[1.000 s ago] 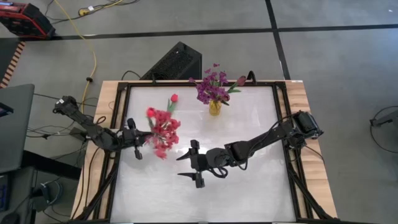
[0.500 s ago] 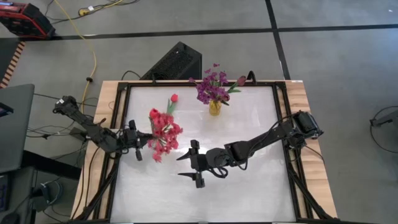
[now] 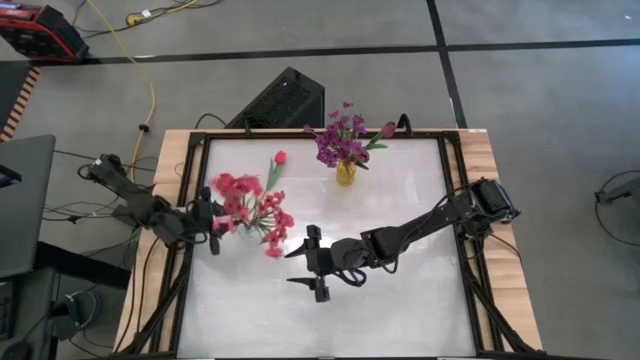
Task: Sort flowers into vase by color
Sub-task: Put the bottom pink tulip into the transparent vase
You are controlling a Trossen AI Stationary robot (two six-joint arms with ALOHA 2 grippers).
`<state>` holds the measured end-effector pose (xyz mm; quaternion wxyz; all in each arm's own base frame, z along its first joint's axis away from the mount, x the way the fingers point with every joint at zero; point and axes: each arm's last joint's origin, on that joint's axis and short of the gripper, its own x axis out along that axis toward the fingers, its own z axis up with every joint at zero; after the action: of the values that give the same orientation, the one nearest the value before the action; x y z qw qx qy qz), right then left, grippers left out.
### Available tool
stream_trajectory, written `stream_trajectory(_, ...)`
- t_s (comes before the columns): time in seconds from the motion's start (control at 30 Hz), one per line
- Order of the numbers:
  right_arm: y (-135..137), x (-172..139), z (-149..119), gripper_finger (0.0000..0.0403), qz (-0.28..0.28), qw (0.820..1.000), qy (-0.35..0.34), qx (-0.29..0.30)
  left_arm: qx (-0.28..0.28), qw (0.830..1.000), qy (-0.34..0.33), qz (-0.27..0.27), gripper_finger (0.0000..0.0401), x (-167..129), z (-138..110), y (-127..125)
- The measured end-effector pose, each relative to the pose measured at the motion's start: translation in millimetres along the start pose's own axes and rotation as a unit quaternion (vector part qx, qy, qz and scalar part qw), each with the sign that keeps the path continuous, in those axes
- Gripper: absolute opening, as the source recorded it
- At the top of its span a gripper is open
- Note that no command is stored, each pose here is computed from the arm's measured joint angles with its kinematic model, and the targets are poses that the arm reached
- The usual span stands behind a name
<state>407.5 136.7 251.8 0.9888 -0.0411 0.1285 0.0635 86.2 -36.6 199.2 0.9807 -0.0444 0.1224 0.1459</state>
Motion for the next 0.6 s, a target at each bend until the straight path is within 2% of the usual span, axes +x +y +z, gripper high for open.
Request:
stream_trajectory(0.23,0.0,0.0,-0.4,0.0292,0.000,1.000,0.002,-0.011,-0.030,0.996,0.050,-0.063,0.0133,-3.8,1.7,-0.9)
stream_trajectory(0.37,0.0,0.0,-0.4,0.0292,0.000,1.000,0.002,-0.011,-0.032,0.997,0.052,-0.055,0.0133,-3.8,0.7,0.0)
stream_trajectory(0.6,0.2,0.0,-0.4,0.0292,0.000,1.000,0.002,-0.009,-0.075,0.993,0.079,-0.041,0.0133,-0.6,-2.1,4.8)
